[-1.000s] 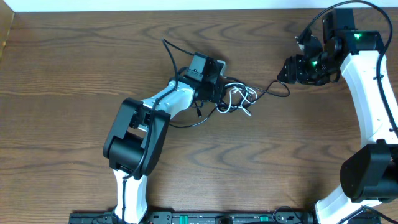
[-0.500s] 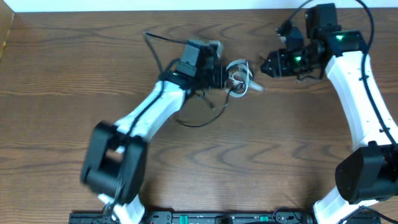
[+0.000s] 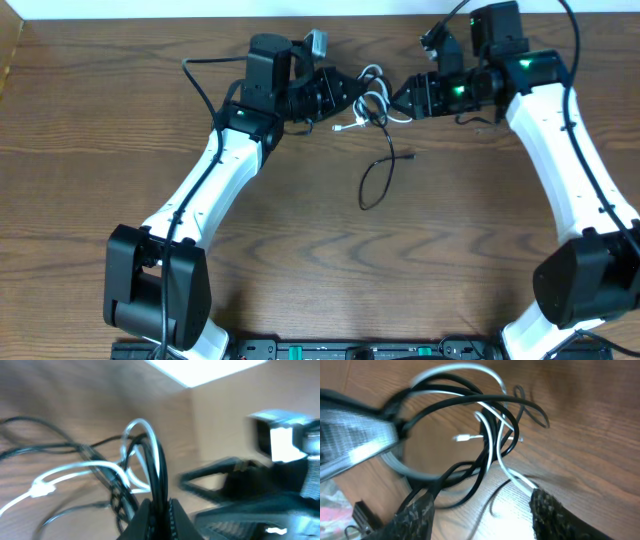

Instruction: Untangle cables

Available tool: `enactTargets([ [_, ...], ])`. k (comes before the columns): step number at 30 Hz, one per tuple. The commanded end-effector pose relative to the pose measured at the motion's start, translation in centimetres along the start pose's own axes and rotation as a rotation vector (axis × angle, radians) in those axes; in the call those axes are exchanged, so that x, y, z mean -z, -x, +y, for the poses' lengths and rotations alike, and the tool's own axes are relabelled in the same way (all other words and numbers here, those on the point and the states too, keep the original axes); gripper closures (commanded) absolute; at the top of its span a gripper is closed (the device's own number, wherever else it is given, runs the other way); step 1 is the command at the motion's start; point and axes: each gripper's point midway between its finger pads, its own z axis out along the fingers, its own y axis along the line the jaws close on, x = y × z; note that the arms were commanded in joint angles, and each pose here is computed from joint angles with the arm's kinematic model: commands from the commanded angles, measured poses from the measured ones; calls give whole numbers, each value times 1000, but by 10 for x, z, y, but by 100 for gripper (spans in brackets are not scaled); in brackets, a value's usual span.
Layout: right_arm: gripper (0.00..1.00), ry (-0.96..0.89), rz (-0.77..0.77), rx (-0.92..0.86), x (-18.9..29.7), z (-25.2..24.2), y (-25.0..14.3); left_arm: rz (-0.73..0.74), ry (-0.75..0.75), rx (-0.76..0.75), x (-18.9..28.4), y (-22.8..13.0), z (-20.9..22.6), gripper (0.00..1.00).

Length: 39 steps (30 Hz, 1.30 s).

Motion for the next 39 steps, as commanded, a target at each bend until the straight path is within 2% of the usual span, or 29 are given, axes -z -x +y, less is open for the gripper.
enactTargets([
  [1, 43, -26, 28, -102, -23, -7, 0, 71, -131, 61, 3, -6, -32, 92],
  [5, 46, -14, 34, -116, -40, -7, 1, 86, -153, 71, 4, -7, -36, 92],
  [7, 48, -87, 23, -191, -43, -20, 2, 97, -160, 95, 4, -9, -38, 92],
  [9, 54, -171, 12, -247, -44, -37, 2, 109, -187, 123, 5, -8, -45, 92],
  [12, 75, -228, 24, -270, -47, -51, -3, 102, -270, 83, 11, -1, -66, 92],
  [15, 90, -312, 65, -324, -45, -73, -17, 43, -338, 48, 24, 19, -81, 93],
  [19, 96, -379, 121, -369, -39, -95, -33, -52, -359, 46, 47, 50, -78, 93],
  [22, 91, -388, 137, -367, -35, -103, -38, -91, -348, 46, 60, 64, -68, 93],
  [24, 82, -384, 143, -353, -34, -104, -39, -103, -342, 37, 66, 69, -63, 93],
  [26, 78, -375, 155, -335, -34, -103, -40, -96, -336, 14, 67, 68, -61, 93],
  [31, 77, -374, 208, -303, -34, -98, -51, -60, -249, -21, 58, 55, -35, 93],
  [35, 75, -368, 219, -275, -37, -93, -53, 2, -84, 15, 38, 28, 8, 93],
  [38, 69, -368, 219, -275, -37, -92, -53, 32, 86, 58, 23, 6, 45, 91],
  [39, 67, -369, 218, -277, -37, -93, -53, 39, 141, 64, 17, -1, 56, 84],
])
